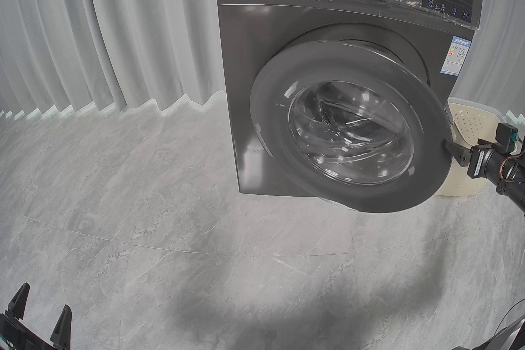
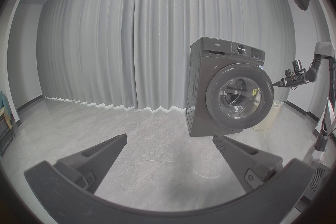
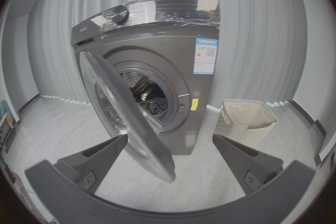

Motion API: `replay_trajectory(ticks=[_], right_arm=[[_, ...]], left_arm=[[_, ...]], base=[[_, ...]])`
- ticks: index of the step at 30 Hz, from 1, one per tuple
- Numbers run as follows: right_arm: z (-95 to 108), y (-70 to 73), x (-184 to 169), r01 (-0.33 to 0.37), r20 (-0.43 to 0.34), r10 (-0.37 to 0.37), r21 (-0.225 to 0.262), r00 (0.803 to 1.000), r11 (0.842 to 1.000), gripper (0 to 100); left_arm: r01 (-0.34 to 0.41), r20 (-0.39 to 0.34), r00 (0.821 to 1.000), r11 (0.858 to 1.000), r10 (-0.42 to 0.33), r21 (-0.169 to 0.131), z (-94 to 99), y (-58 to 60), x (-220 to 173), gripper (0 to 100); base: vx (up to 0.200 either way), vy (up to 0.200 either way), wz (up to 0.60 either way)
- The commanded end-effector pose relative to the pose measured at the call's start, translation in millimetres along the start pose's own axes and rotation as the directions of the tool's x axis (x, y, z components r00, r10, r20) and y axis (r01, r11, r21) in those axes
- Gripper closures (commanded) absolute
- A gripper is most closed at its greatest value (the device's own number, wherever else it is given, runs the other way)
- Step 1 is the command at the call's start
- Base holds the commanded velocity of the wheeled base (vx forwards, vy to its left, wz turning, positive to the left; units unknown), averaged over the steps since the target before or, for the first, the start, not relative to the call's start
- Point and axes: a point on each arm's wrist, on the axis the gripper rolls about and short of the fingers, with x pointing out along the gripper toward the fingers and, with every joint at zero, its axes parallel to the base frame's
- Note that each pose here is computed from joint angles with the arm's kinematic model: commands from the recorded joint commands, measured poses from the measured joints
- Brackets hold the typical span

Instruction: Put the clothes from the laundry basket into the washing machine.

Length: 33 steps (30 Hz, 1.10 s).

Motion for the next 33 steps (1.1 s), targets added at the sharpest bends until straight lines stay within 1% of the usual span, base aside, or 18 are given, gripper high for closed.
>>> replay_trajectory(ticks=[1, 3, 4, 6, 7, 8, 9, 10, 12, 15, 18, 24, 26, 28, 29, 31, 33], right_arm=[[7, -15.7, 2, 0.063, 0.023, -0.064, 0.005, 0.998, 0.998, 0], [-1, -13.0, -2, 0.045, -0.002, -0.045, 0.005, 0.999, 0.999, 0], [-7, -8.8, -5, 0.025, -0.020, -0.024, 0.003, 0.999, 1.000, 0], [-17, 6.8, -14, -0.057, -0.048, 0.056, -0.004, 0.997, 0.998, 0], [-17, 6.8, -14, -0.057, -0.048, 0.056, -0.004, 0.997, 0.998, 0], [-28, 25.5, -26, -0.171, -0.082, 0.169, -0.011, 0.982, 0.985, 0], [-28, 25.5, -26, -0.171, -0.082, 0.169, -0.011, 0.982, 0.985, 0], [-38, 42.8, -40, -0.276, -0.108, 0.272, -0.019, 0.956, 0.961, 0], [-47, 55.6, -50, -0.346, -0.138, 0.340, -0.022, 0.930, 0.938, 0], [-52, 66.0, -55, -0.411, -0.155, 0.402, -0.024, 0.902, 0.912, 0], [-52, 71.5, -55, -0.439, -0.155, 0.430, -0.025, 0.889, 0.898, 0], [-51, 73.6, -52, -0.444, -0.157, 0.436, -0.023, 0.886, 0.896, 0], [-51, 77.4, -53, -0.461, -0.158, 0.453, -0.022, 0.878, 0.887, 0], [-50, 80.6, -54, -0.475, -0.156, 0.469, -0.004, 0.870, 0.880, 0], [-50, 80.6, -54, -0.475, -0.156, 0.469, -0.004, 0.870, 0.880, 0], [-49, 88.2, -56, -0.502, -0.153, 0.502, 0.042, 0.851, 0.864, 0], [-48, 92.6, -54, -0.508, -0.156, 0.513, 0.077, 0.844, 0.858, 0]], left_arm=[[0.000, -0.004, 1.000, 1.000, 0.000, 0.002, -4.7, 0.1, 0, 0], [0.002, -0.004, 1.000, 1.000, -0.002, 0.002, -4.7, 0.0, 0, 0], [0.000, -0.004, 1.000, 1.000, 0.000, 0.002, -4.7, 0.1, 0, 0], [0.000, -0.004, 1.000, 1.000, 0.000, 0.001, -4.7, 0.1, 0, 0], [0.000, -0.004, 1.000, 1.000, 0.000, 0.001, -4.7, 0.1, 0, 0], [0.000, -0.004, 1.000, 1.000, 0.000, 0.001, -4.7, 0.1, 0, 0], [0.000, -0.004, 1.000, 1.000, 0.000, 0.001, -4.7, 0.1, 0, 0], [0.000, -0.003, 1.000, 1.000, 0.000, 0.001, -4.5, 0.1, 0, 0], [-0.001, -0.004, 1.000, 1.000, 0.001, -0.001, -4.7, 0.1, 0, 0], [-0.001, -0.004, 1.000, 1.000, 0.001, -0.002, -4.7, 0.1, 0, 0], [-0.001, -0.004, 1.000, 1.000, 0.001, 0.001, -4.7, 0.1, 0, 0], [0.000, -0.004, 1.000, 1.000, 0.000, 0.002, -4.7, 0.1, 0, 0], [0.000, -0.004, 1.000, 1.000, 0.000, 0.002, -4.7, 0.1, 0, 0], [0.000, -0.004, 1.000, 1.000, 0.000, 0.005, -4.7, 0.1, 0, 0], [0.000, -0.004, 1.000, 1.000, 0.000, 0.005, -4.7, 0.1, 0, 0], [0.000, -0.003, 1.000, 1.000, 0.000, 0.006, -4.5, 0.1, 0, 0], [0.000, -0.003, 1.000, 1.000, 0.000, 0.006, -4.5, 0.1, 0, 0]], base=[[0.000, -0.200, 0.00], [0.000, -0.200, 0.00], [0.000, -0.200, 0.00], [0.000, -0.200, 0.00], [0.000, -0.200, 0.00], [0.000, -0.200, 0.00], [0.000, -0.200, 0.00], [0.000, -0.200, 0.00], [0.000, -0.200, 0.00], [0.000, -0.200, 0.00], [0.000, 0.000, 0.00], [0.000, 0.000, 0.00], [0.000, 0.000, 0.00], [0.000, -0.100, 0.00], [0.000, -0.200, 0.00], [0.000, -0.200, 0.00], [0.000, -0.200, 0.00]])
